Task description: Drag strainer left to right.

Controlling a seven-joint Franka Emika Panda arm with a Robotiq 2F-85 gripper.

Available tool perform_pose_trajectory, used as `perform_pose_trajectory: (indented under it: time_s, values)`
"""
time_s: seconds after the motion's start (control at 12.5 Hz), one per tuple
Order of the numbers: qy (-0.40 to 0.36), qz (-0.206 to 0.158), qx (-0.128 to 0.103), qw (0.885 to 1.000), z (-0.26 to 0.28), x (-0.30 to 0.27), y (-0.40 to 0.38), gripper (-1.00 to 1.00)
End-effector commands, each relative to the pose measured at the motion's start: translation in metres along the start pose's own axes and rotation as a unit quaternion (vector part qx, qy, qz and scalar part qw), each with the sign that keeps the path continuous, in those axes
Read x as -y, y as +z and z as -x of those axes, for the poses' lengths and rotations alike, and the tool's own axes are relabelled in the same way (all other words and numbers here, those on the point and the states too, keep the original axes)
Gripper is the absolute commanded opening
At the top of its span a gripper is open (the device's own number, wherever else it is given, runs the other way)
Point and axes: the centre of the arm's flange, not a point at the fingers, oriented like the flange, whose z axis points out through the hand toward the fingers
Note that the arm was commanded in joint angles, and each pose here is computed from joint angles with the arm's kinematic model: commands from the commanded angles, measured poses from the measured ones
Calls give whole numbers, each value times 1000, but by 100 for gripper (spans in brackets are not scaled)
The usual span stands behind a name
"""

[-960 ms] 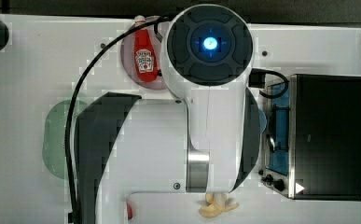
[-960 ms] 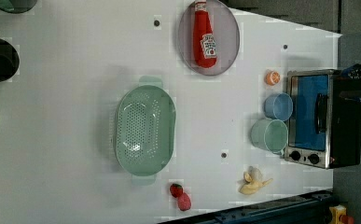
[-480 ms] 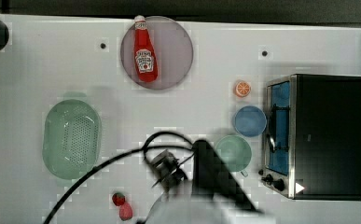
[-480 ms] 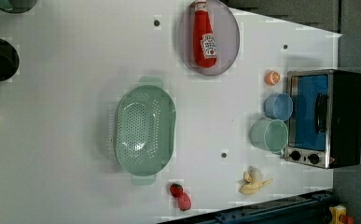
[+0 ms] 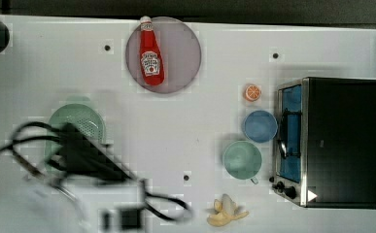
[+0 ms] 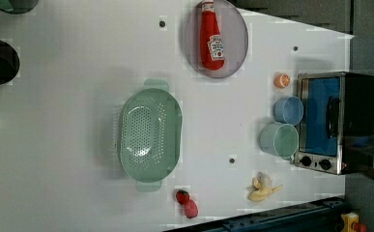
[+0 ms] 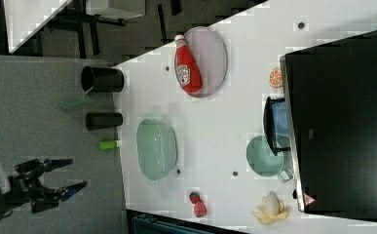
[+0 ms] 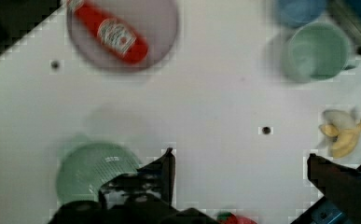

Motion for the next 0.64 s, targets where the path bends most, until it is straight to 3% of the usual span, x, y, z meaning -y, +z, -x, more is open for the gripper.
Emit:
perform_pose_trajectory:
  time_s: [0.08, 0.4, 0.64]
  values:
    - [2, 34, 17, 999, 43, 49, 52, 100]
    - [115, 49, 38, 991, 95, 106, 135, 100]
    - [236, 37, 66, 969, 121, 132, 208, 100]
